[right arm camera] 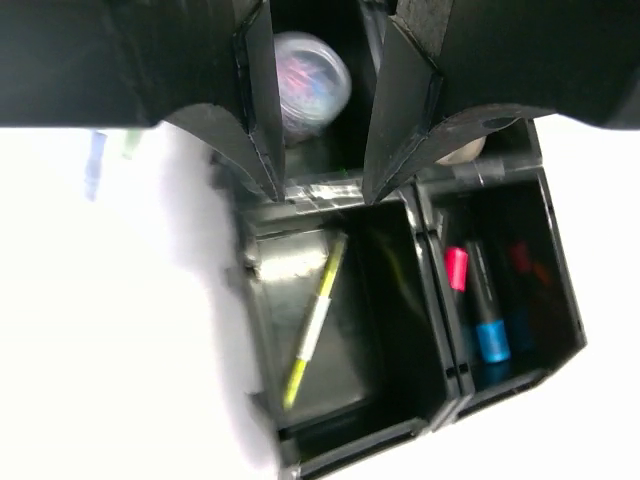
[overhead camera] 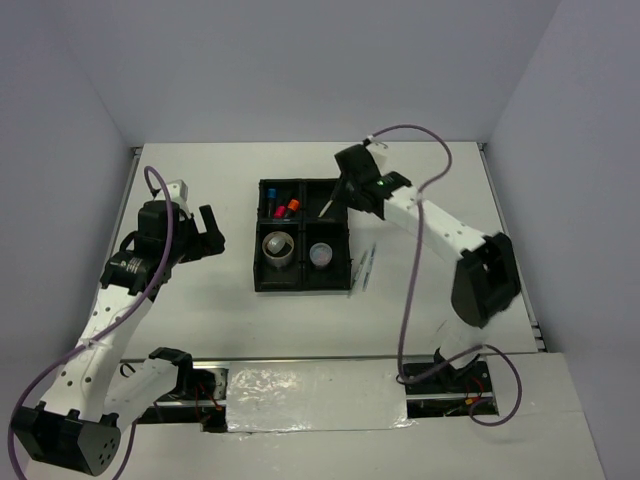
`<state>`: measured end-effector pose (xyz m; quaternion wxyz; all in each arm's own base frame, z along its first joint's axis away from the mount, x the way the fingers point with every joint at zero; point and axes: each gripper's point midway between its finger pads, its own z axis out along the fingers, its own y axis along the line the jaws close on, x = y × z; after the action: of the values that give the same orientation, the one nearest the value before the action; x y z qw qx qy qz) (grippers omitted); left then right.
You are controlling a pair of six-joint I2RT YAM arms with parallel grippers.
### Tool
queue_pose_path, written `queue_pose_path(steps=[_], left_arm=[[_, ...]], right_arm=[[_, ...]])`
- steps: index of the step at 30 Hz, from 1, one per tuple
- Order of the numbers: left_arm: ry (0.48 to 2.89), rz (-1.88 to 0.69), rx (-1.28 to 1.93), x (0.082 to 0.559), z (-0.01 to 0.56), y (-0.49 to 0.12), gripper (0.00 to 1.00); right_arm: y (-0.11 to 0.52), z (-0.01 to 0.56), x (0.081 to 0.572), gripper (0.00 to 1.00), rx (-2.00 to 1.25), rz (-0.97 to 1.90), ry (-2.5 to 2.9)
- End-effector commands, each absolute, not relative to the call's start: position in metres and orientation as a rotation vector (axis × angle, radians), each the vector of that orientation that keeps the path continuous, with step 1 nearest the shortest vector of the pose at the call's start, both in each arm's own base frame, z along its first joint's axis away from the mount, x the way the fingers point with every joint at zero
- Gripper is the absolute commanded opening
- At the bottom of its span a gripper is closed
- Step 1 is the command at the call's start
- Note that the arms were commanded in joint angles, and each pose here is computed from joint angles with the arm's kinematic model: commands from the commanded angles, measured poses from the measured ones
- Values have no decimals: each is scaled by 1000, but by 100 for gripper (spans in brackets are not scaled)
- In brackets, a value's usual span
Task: Sort the stationery into containers
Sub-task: Place the pen in the storage box, then pick up the pen from the center of the board.
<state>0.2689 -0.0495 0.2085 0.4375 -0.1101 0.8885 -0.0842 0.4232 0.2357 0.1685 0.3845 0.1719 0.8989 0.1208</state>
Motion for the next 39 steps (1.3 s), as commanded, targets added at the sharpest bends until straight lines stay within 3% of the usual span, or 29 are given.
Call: queue_pose_path(steps=[1, 13, 32, 35, 39], left_arm=[[2163, -225, -245, 272, 219, -50, 99], [2163, -219, -247, 272, 219, -50, 99], [2168, -218, -243, 273, 217, -50, 99], [2167, -219, -245, 272, 218, -50, 99], [2167, -220, -242, 272, 218, -50, 99]], right_arm=[[188, 176, 386, 45, 396, 148, 2245], [153, 73, 332, 41, 360, 24, 2462], [146, 11, 311, 35, 367, -12, 2601], [146, 0, 305, 31, 372, -6, 2628], [137, -1, 298, 17, 400, -38, 2621]])
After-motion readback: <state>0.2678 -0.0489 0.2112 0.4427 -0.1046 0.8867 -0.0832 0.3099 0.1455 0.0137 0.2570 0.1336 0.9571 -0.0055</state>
